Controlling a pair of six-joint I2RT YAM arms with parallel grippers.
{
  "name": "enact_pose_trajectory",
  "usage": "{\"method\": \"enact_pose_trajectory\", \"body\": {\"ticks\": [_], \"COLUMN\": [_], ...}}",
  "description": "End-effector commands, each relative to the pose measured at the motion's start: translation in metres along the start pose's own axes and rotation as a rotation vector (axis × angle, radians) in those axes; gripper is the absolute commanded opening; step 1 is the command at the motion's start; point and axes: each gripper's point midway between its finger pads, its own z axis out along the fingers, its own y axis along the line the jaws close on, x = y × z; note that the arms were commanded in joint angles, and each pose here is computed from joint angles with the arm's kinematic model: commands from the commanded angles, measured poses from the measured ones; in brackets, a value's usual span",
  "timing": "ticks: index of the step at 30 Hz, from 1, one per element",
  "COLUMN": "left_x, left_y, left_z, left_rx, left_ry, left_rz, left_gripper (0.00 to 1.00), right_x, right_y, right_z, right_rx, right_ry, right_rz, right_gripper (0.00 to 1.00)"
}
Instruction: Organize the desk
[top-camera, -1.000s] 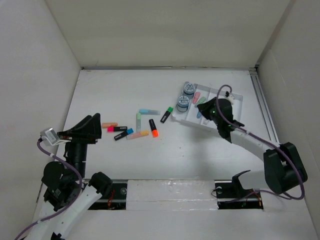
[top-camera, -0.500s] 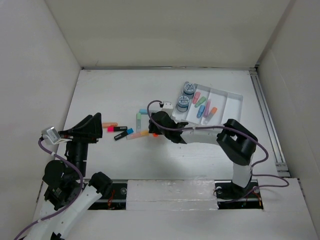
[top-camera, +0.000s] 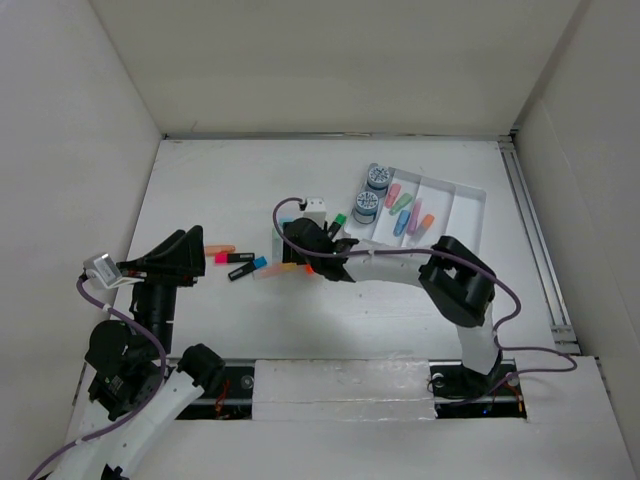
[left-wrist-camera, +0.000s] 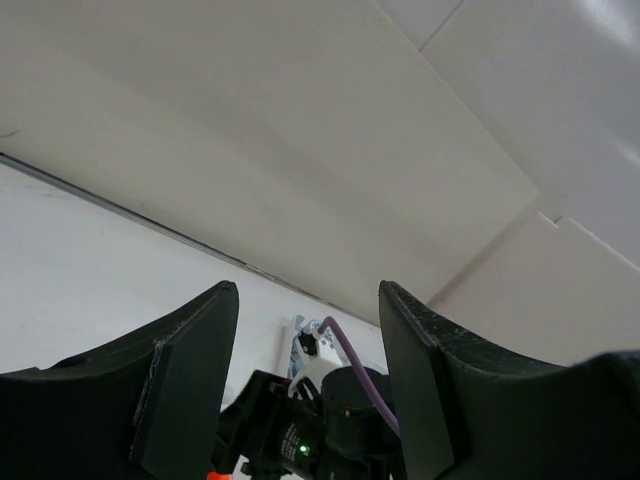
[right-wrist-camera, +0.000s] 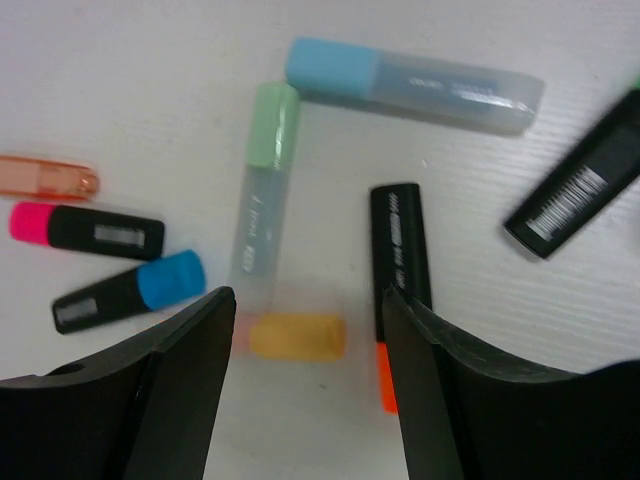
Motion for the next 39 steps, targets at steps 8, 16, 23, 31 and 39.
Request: {"method": "enact_pose_trajectory", "body": {"ticks": [8,16,23,31,39], "left_x": [-0.010,-0.011,-0.012,-0.012,-0.014], "left_y": [-0.008,-0.007,-0.007,-0.006,-0.006], "left_z": [0.001,0.000,-0.001,0.000,-0.002], "left_rx": [0.032,0.031,0.032,0.026,0.029], "left_ry": [-0.035,-0.040,-0.046,-0.044,-0.053], "left_rz": [-0.016,-0.017,-0.018,-0.015,-0.020], "left_gripper": [0.54,0.54,0.54,0.54,0.54], "right_x": [-0.011,0.003,0.012,-0.072,-0.182], "right_y": [0.016,0.021,0.008,0.056,-0.029], "right_z": [0.054,0.071,0.061,-0.004,-0.107], "right_rx": [0.105,0.101,0.170,-0.208,-0.275], "right_ry": [-0.023,0.022,0.012,-0.111,-0.410], "right_rz": [-0.072,-0.122,-0.115,0.180,0.503], "right_gripper": [0.65,0.61,0.23,0.15,0.15]}}
